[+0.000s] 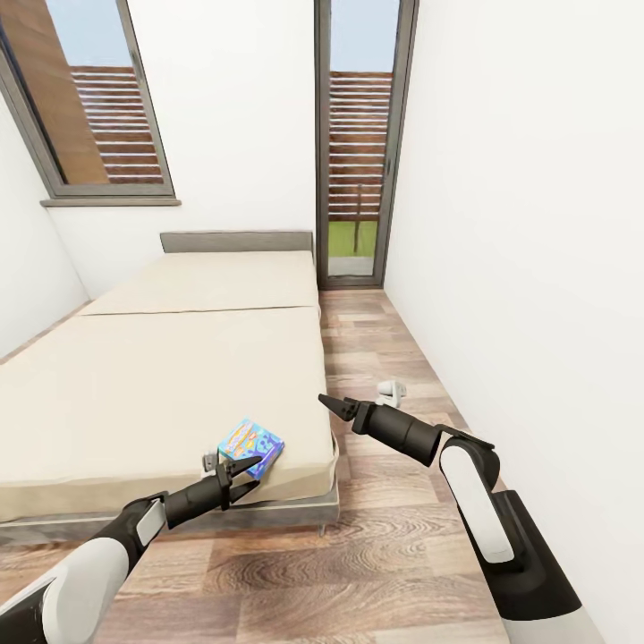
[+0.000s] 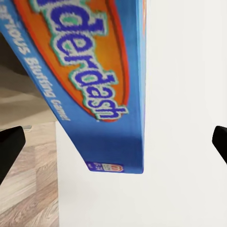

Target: Put all the toys in the child's room - the three board games (two on the bed and one on the table), the two jigsaw puzzles on the table, and the tennis ball on the table - inside the toy box on the table in the child's room.

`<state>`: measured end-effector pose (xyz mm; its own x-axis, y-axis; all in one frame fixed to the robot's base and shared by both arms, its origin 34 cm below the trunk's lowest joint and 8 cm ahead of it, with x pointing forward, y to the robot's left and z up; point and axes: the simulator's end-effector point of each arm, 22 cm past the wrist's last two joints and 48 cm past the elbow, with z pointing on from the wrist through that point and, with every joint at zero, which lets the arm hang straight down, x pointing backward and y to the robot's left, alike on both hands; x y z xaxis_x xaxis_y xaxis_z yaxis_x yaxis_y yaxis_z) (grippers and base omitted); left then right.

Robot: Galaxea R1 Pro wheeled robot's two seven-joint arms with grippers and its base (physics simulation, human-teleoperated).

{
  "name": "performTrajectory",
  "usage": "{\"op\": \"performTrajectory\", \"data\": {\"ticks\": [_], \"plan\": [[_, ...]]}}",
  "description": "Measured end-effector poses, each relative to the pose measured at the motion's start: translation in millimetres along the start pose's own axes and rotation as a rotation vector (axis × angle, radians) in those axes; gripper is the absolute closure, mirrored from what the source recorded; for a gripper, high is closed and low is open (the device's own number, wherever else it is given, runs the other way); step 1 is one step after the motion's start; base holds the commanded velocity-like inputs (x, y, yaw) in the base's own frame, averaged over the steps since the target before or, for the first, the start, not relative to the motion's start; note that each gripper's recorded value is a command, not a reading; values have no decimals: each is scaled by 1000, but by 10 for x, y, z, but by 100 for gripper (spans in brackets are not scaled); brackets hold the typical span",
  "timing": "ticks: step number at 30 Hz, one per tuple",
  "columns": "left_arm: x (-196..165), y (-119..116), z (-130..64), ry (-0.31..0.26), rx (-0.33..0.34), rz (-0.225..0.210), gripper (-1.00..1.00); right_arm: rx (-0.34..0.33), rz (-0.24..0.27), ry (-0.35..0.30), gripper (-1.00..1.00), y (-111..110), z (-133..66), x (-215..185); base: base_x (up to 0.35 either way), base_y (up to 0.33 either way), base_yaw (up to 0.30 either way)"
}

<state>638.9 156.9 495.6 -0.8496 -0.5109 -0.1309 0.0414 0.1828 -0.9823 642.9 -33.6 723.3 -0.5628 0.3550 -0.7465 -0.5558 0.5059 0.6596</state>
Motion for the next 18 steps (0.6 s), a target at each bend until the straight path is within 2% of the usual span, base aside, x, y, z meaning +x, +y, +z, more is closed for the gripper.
{"op": "performTrajectory", "data": {"ticks": [18], "plan": [[0, -2, -1, 0, 1, 1, -100, 3, -2, -1, -100, -3, 3, -2, 0, 0, 0]]}}
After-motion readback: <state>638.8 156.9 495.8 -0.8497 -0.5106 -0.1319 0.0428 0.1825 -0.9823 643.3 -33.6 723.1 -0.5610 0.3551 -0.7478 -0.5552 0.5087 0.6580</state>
